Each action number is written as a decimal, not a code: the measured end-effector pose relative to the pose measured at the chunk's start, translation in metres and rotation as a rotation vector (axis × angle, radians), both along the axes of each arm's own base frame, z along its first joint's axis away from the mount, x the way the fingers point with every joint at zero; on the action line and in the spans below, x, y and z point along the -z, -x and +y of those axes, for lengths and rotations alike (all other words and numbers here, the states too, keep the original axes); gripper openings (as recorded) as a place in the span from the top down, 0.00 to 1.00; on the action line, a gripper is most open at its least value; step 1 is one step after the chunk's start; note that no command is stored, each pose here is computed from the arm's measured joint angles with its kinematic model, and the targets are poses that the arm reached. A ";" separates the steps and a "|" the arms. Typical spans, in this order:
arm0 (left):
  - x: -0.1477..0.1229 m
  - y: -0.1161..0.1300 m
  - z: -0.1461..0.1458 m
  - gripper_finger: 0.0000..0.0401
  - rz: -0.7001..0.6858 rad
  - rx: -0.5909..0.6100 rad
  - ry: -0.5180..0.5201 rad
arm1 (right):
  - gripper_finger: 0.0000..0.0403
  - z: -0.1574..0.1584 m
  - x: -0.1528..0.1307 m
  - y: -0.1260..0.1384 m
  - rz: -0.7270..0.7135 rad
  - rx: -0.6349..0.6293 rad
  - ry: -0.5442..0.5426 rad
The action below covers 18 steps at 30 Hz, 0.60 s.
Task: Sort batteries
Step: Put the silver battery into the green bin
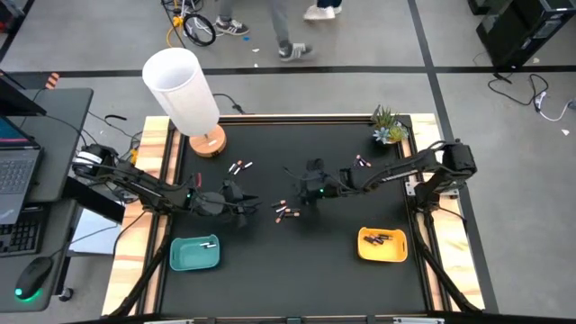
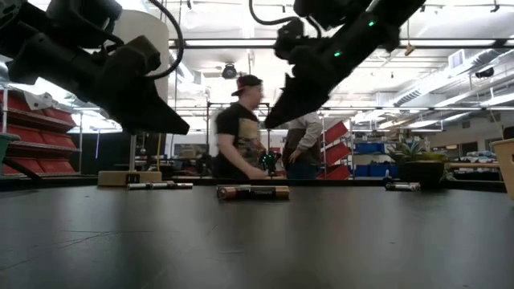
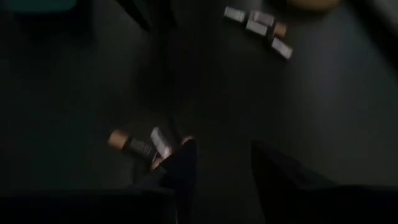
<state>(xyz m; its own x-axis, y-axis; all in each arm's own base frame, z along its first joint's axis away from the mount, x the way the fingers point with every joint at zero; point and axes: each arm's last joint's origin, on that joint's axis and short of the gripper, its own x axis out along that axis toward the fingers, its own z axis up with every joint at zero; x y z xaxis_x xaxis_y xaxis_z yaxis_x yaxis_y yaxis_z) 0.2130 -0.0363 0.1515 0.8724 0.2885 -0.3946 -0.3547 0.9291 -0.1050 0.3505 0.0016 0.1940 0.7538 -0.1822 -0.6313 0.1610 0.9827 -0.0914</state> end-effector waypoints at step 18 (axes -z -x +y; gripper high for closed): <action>-0.011 -0.004 0.066 0.71 0.195 -0.259 0.066 | 0.70 -0.025 0.018 -0.021 -0.283 -0.061 0.256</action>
<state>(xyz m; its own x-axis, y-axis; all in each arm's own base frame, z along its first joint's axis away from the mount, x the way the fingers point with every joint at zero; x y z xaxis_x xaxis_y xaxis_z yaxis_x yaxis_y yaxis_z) 0.2168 0.0302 0.1629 0.6795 0.4587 -0.5726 -0.5973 0.7991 -0.0687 0.3711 -0.0237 0.1756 0.9063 -0.2560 -0.3362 0.1567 0.9425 -0.2953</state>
